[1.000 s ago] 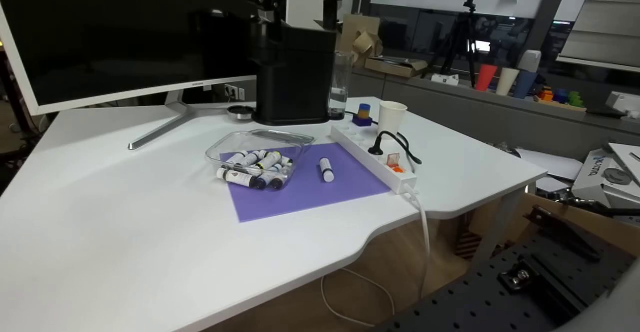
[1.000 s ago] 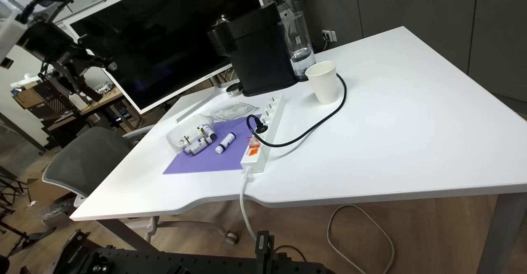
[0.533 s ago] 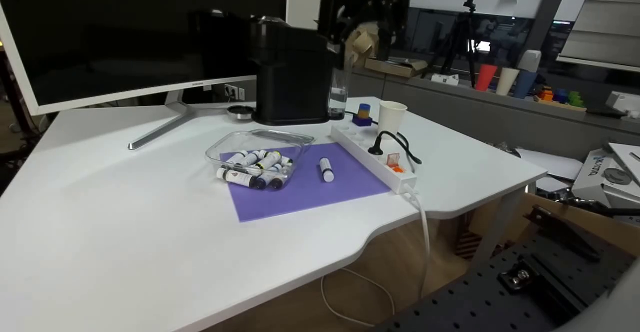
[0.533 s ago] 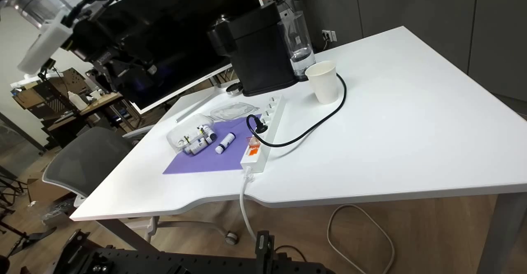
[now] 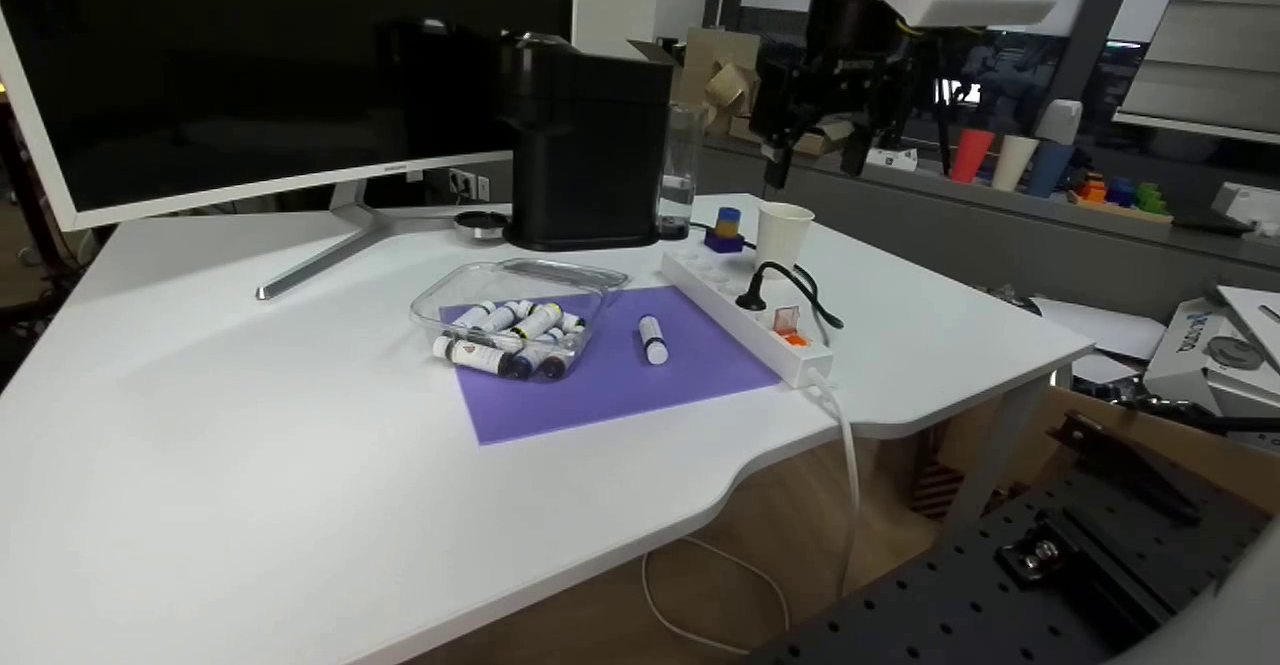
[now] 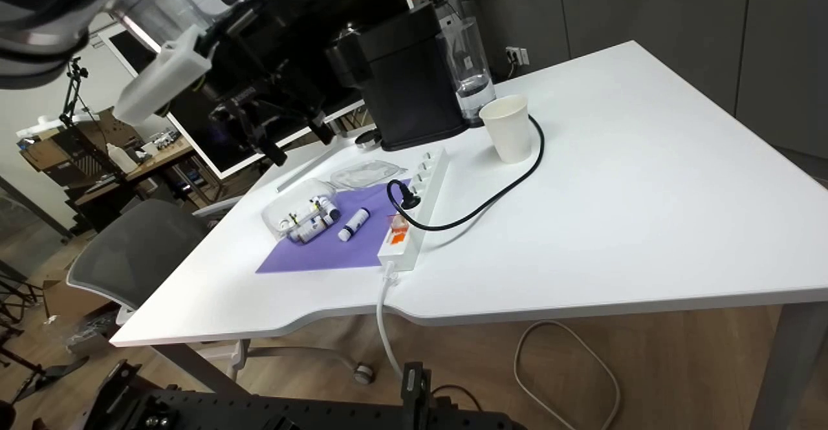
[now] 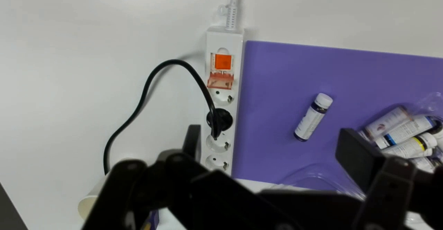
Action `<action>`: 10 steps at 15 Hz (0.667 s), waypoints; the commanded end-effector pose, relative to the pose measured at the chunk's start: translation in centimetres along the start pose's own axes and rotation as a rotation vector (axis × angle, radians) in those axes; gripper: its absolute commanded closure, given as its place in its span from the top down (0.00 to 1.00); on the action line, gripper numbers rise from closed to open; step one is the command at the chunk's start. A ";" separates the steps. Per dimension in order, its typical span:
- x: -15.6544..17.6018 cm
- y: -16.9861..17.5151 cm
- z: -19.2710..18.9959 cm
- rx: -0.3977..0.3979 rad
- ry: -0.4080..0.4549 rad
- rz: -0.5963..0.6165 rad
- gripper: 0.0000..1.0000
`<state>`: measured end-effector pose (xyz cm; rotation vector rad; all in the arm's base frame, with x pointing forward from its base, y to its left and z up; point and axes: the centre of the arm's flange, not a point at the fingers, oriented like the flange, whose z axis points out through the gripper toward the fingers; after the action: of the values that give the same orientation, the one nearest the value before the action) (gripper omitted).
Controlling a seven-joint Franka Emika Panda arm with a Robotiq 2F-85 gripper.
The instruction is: Turn on the switch on the adapter and then close the clear container
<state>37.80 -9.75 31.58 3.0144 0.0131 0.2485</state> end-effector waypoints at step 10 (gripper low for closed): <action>0.7 2.4 6.9 0.043 -0.143 0.021 1.00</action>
<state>39.34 -13.15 25.44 3.0873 -0.0240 0.0326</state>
